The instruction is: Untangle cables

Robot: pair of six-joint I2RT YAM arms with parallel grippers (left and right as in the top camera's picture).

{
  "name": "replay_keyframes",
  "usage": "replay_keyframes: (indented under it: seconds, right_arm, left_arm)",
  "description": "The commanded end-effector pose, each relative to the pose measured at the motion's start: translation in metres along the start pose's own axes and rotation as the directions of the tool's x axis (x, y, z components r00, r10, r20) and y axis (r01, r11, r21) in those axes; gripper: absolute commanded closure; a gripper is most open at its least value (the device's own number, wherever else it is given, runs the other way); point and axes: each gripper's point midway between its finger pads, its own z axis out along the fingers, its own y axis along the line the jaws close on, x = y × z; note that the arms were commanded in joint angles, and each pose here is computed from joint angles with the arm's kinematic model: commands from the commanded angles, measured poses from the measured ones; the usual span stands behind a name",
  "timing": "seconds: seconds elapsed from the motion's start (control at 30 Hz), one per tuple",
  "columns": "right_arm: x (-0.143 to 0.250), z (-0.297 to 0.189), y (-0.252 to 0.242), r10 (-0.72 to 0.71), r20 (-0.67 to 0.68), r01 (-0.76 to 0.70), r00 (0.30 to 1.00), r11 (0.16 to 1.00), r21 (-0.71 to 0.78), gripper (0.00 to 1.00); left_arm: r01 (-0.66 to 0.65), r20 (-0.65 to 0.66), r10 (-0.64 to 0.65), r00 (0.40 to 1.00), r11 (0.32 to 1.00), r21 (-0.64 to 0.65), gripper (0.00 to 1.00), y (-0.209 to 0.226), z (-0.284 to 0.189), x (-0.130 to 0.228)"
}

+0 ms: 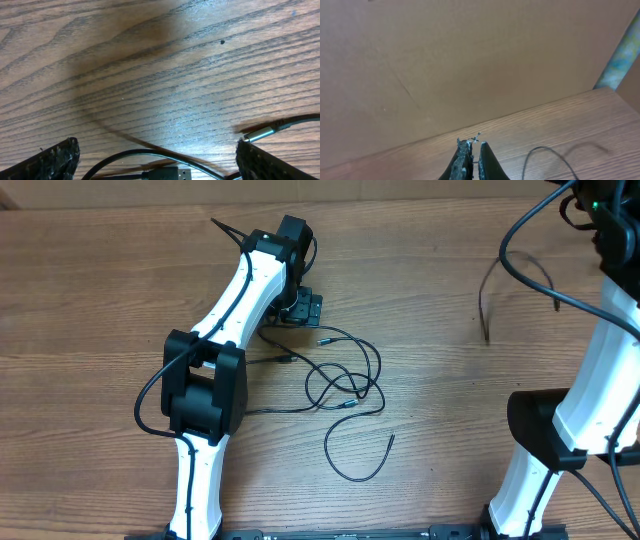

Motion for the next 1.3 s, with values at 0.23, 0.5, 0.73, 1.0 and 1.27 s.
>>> replay_keyframes:
  seconds: [0.23,0.5,0.73,1.0,1.27]
  right_arm:
    - [0.005,0.005,-0.006,0.034,-0.019,-0.033,0.999,0.999,0.024,0.96]
    - [0.056,0.024,-0.014,0.002,-0.224,0.013,0.975,0.998,0.066,0.69]
    - [0.121,0.066,-0.002,-0.022,-0.473,0.03,0.881,0.999,0.011,0.04]
    - [0.21,0.115,-0.012,-0.017,-0.687,0.065,0.727,0.997,0.044,0.0]
    - [0.298,0.15,0.0,-0.069,-0.802,0.005,0.593,0.997,-0.082,0.0]
  left_arm:
    - [0.018,0.003,-0.018,1.0,1.0,0.009,0.0,0.0,-0.001,-0.002]
    - [0.018,0.004,-0.018,1.0,1.0,0.009,0.0,0.0,-0.001,-0.002]
    - [0.018,0.004,-0.018,1.0,1.0,0.009,0.0,0.0,-0.001,-0.002]
    - [0.018,0.004,-0.018,1.0,1.0,0.009,0.0,0.0,-0.001,-0.002]
    - [0.018,0.003,-0.018,1.0,1.0,0.009,0.0,0.0,-0.001,-0.002]
